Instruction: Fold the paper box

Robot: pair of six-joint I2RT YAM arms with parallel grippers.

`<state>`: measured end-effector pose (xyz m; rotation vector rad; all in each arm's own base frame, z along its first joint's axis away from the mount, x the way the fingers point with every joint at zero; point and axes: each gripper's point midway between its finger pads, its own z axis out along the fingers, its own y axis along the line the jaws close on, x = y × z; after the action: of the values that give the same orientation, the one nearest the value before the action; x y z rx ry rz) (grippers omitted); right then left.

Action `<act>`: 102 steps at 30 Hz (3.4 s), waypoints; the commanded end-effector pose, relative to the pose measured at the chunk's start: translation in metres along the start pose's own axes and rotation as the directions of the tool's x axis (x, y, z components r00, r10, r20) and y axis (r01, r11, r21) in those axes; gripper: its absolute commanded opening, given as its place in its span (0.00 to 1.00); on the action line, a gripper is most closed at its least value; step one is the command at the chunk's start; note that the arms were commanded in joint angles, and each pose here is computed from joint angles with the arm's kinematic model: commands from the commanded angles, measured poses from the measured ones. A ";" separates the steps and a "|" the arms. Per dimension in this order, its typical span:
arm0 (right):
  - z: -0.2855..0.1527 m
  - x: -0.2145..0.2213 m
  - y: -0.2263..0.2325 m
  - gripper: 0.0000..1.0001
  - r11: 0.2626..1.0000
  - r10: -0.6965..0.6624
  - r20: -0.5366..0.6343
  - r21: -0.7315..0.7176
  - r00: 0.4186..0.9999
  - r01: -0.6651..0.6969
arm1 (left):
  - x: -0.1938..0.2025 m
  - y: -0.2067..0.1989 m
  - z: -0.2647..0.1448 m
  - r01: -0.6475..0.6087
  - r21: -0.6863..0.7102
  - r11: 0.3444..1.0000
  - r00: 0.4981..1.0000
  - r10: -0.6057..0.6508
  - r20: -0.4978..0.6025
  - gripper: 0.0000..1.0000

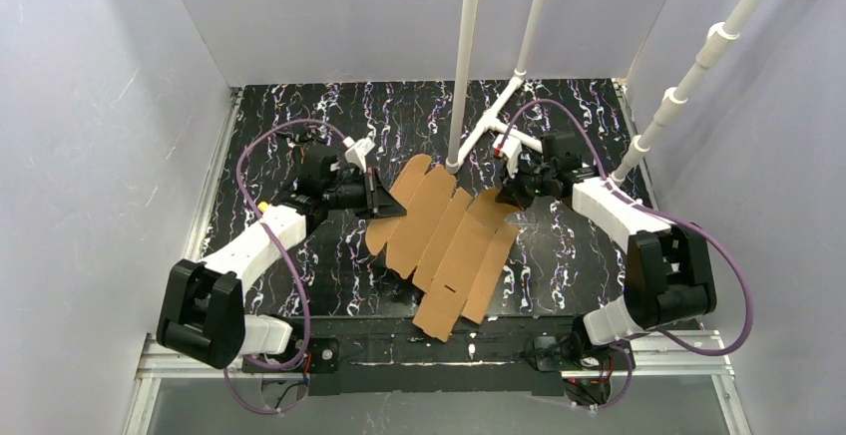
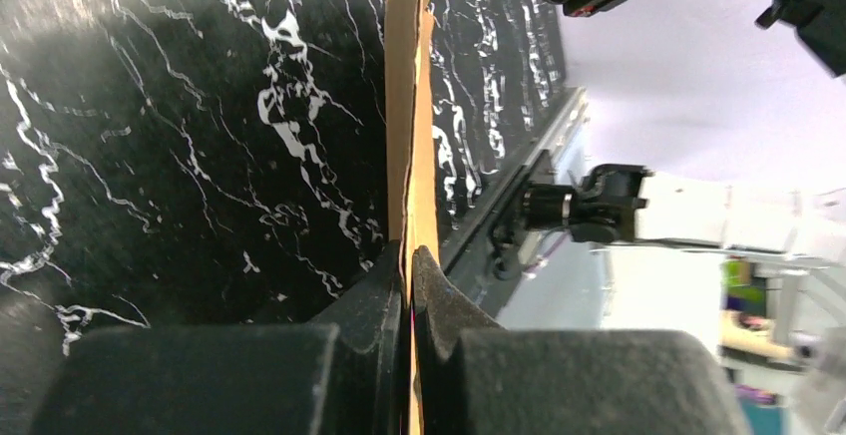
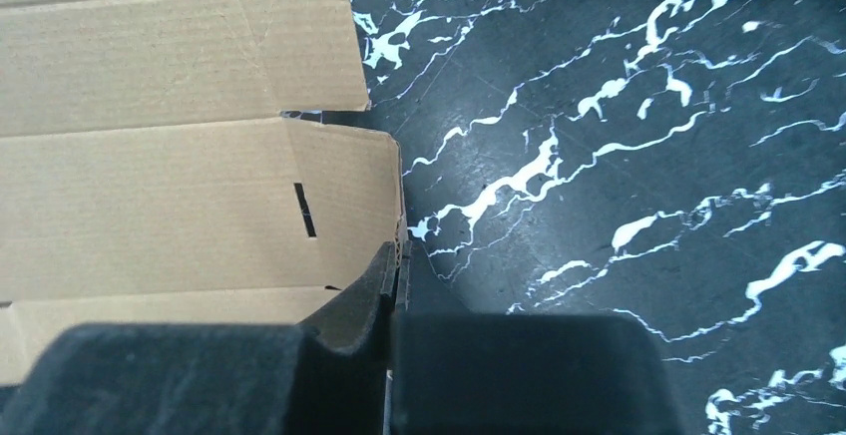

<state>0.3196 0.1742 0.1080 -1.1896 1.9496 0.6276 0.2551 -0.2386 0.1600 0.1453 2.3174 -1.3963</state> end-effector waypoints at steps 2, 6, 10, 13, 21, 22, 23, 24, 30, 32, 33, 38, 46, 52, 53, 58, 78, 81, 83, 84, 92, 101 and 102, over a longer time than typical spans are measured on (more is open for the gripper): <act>0.013 -0.019 -0.001 0.01 0.999 0.047 0.017 0.006 0.999 -0.047 | -0.003 -0.008 -0.005 -0.227 -0.135 0.964 0.974 0.223 -0.046 0.00; 0.014 -0.019 0.002 0.03 0.998 0.062 0.014 -0.004 0.998 -0.062 | -0.008 -0.007 -0.013 -0.351 -0.206 0.913 0.936 0.344 -0.070 0.00; 0.017 -0.019 0.007 0.07 0.995 0.097 0.024 -0.029 0.995 -0.096 | -0.011 -0.015 -0.014 -0.475 -0.211 0.854 0.880 0.466 -0.095 0.00; 0.023 -0.012 0.008 0.11 0.988 0.147 0.009 -0.039 0.989 -0.146 | -0.012 -0.021 -0.009 -0.527 -0.211 0.823 0.850 0.516 -0.109 0.00; 0.038 0.008 0.009 0.22 0.969 0.237 -0.058 -0.053 0.970 -0.240 | -0.014 -0.025 -0.008 -0.589 -0.233 0.774 0.806 0.583 -0.101 0.00; 0.038 0.007 0.011 0.23 0.968 0.239 -0.053 -0.066 0.969 -0.243 | -0.013 -0.027 -0.008 -0.600 -0.228 0.767 0.797 0.596 -0.094 0.00; 0.038 0.006 0.013 0.24 0.966 0.242 -0.049 -0.078 0.969 -0.245 | -0.012 -0.028 -0.008 -0.611 -0.222 0.760 0.788 0.610 -0.085 0.00; 0.037 0.004 0.015 0.25 0.966 0.241 -0.043 -0.088 0.970 -0.244 | -0.012 -0.029 -0.008 -0.624 -0.215 0.752 0.778 0.624 -0.075 0.00; 0.031 -0.006 0.025 0.26 0.957 0.240 -0.010 -0.164 0.971 -0.239 | -0.017 -0.020 -0.010 -0.670 -0.254 0.698 0.731 0.680 -0.060 0.00; 0.026 -0.012 0.026 0.30 0.954 0.242 0.008 -0.185 0.970 -0.236 | -0.021 -0.018 -0.011 -0.681 -0.274 0.679 0.717 0.694 -0.063 0.00; 0.023 -0.014 0.026 0.33 0.952 0.243 0.016 -0.194 0.970 -0.235 | -0.025 -0.017 -0.012 -0.696 -0.284 0.660 0.701 0.710 -0.067 0.00; 0.008 -0.026 0.026 0.42 0.946 0.249 0.071 -0.231 0.966 -0.227 | -0.041 -0.025 -0.018 -0.736 -0.313 0.600 0.651 0.754 -0.085 0.00; 0.005 -0.026 0.031 0.61 0.938 0.255 0.078 -0.262 0.964 -0.227 | -0.043 -0.049 -0.017 -0.711 -0.251 0.657 0.696 0.710 -0.111 0.00; -0.002 -0.031 0.030 0.74 0.942 0.238 0.092 -0.265 0.967 -0.207 | -0.037 -0.049 -0.020 -0.678 -0.252 0.691 0.732 0.668 -0.137 0.00; -0.003 -0.030 0.029 0.77 0.942 0.240 0.093 -0.262 0.966 -0.208 | -0.037 -0.048 -0.021 -0.675 -0.261 0.690 0.734 0.663 -0.146 0.00; -0.005 -0.029 0.025 0.92 0.945 0.245 0.093 -0.248 0.965 -0.216 | -0.043 -0.048 -0.033 -0.697 -0.298 0.652 0.712 0.680 -0.176 0.00; 0.007 -0.042 0.025 0.98 0.960 0.206 0.189 -0.227 0.960 -0.161 | -0.060 -0.062 -0.036 -0.839 -0.347 0.420 0.519 0.808 -0.278 0.00; 0.007 -0.048 0.022 0.98 0.970 0.179 0.237 -0.204 0.955 -0.131 | -0.065 -0.066 -0.034 -0.865 -0.365 0.344 0.463 0.829 -0.314 0.00; 0.008 -0.049 0.019 0.98 0.975 0.183 0.256 -0.174 0.949 -0.141 | -0.069 -0.066 -0.033 -0.872 -0.386 0.300 0.437 0.833 -0.339 0.00; 0.009 -0.049 0.017 0.98 0.976 0.189 0.259 -0.156 0.947 -0.151 | -0.069 -0.067 -0.032 -0.874 -0.389 0.291 0.431 0.834 -0.345 0.00; 0.028 -0.045 0.010 0.95 0.977 0.214 0.244 -0.071 0.946 -0.203 | -0.067 -0.076 -0.023 -0.881 -0.390 0.267 0.411 0.840 -0.355 0.00; 0.031 -0.044 0.000 0.77 0.978 0.201 0.222 0.012 0.954 -0.209 | -0.063 -0.083 -0.025 -0.873 -0.389 0.295 0.430 0.841 -0.327 0.00; 0.031 -0.044 -0.001 0.72 0.977 0.202 0.221 0.017 0.954 -0.211 | -0.061 -0.083 -0.025 -0.873 -0.386 0.298 0.431 0.841 -0.328 0.00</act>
<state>0.3277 0.2245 0.1156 -0.8923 1.9254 0.8701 0.2806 -0.2502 0.2446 1.1505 1.9846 -0.1629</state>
